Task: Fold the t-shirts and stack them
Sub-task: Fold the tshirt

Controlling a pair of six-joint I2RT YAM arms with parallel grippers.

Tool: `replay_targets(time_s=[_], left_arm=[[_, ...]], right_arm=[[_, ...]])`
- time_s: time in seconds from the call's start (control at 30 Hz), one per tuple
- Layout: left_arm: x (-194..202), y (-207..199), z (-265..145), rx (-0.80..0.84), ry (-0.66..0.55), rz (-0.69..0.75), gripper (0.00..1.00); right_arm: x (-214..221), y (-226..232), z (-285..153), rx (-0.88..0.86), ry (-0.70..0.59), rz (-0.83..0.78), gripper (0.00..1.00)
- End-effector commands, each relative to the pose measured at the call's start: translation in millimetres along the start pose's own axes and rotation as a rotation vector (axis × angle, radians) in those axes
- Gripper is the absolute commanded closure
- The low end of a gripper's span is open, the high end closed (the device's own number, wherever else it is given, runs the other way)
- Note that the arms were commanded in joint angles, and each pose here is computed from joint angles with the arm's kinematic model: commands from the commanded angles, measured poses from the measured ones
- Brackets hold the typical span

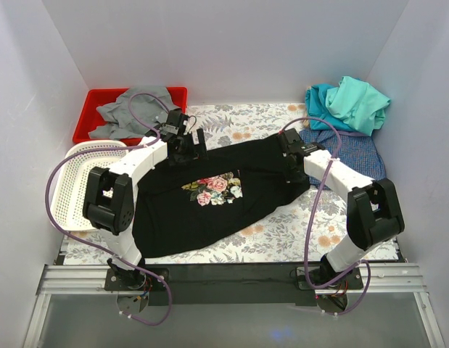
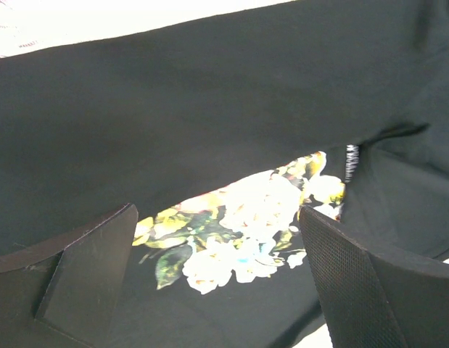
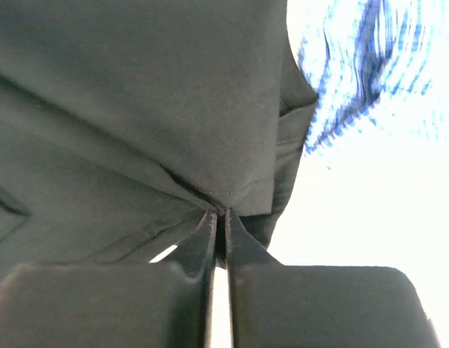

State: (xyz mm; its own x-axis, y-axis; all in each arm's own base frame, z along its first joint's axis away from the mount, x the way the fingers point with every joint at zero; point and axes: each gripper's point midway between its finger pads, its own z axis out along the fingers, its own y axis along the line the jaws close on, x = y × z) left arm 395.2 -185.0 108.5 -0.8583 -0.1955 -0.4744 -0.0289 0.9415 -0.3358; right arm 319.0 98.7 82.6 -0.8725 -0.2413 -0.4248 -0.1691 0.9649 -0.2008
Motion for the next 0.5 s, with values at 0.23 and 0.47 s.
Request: replay_targets(time_s=[0.23,0.47], left_arm=[[2.0,1.2,0.1,0.01,0.012,0.023,0.07],[-0.1,-1.0,0.3,0.018,0.007,0.019,0.07]], right_arm=[[15.0,-18.0,-4.9,0.065,0.039,0.034,0.4],[-45.3,29.3,-53.7,-0.239,-0.14,0.072,0.38]])
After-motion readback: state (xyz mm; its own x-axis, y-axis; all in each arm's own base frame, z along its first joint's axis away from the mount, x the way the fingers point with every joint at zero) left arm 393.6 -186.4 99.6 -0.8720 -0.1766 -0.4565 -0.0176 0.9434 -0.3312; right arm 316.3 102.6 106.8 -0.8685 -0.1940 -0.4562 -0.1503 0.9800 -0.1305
